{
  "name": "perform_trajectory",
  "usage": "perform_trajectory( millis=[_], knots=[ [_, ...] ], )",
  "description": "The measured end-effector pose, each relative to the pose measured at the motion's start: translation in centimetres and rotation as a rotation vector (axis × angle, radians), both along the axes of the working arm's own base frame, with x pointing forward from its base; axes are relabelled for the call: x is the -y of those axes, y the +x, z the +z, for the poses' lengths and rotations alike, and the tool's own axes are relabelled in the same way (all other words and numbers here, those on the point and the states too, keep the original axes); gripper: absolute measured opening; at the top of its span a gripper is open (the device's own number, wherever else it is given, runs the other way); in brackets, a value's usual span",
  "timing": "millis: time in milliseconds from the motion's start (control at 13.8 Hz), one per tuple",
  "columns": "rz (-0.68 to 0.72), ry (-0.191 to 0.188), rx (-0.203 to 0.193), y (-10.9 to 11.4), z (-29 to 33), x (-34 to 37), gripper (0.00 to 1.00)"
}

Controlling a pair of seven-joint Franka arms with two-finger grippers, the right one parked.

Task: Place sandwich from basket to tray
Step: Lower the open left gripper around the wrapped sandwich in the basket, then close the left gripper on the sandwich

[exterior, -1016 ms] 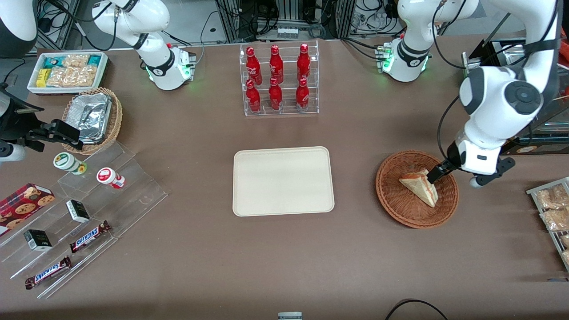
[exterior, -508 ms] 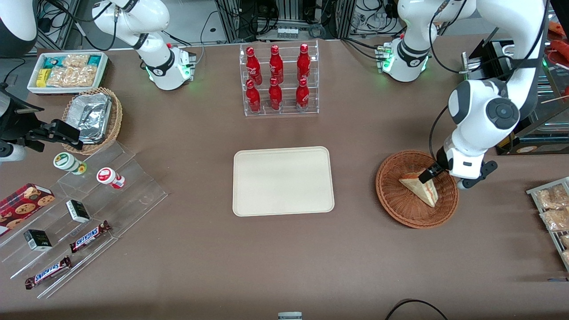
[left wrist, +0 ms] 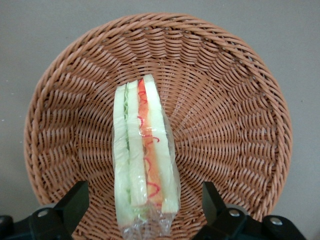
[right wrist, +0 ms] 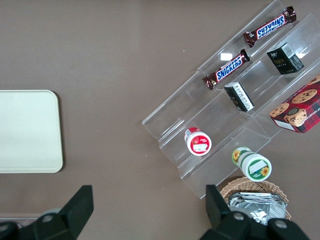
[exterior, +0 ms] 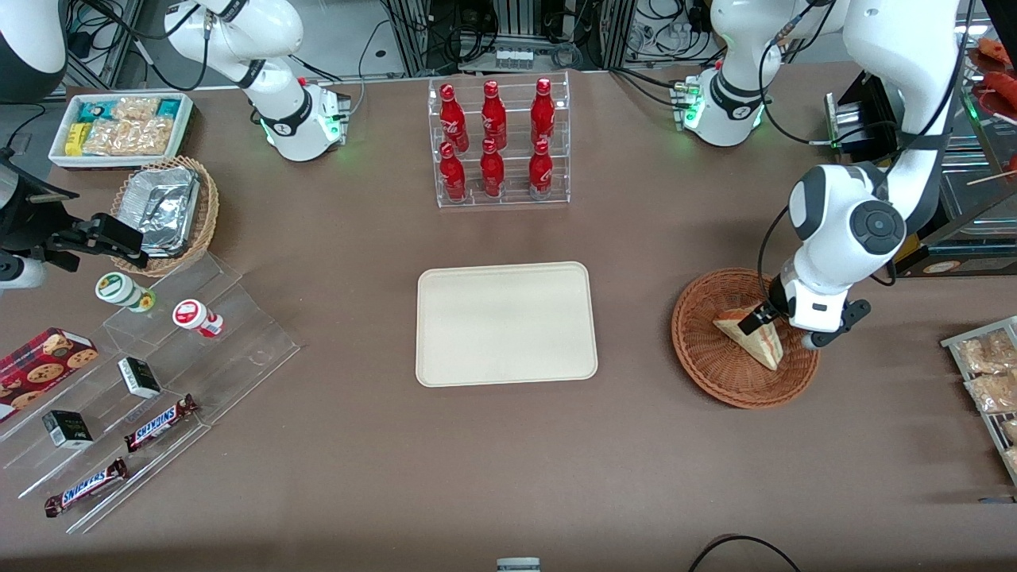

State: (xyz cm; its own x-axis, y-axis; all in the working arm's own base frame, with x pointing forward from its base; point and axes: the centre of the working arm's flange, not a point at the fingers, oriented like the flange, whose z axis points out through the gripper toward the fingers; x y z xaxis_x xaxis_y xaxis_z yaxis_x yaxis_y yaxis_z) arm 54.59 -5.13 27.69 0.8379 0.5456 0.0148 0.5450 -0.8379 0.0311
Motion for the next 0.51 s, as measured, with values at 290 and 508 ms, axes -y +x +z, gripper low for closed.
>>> perform_trajectory(
  millis=[290,508],
  knots=[
    [0.003,-0.001,-0.016,-0.1,-1.8,-0.1,0.99],
    [0.004,-0.003,-0.013,0.0,-2.6,-0.1,0.72]
  ],
)
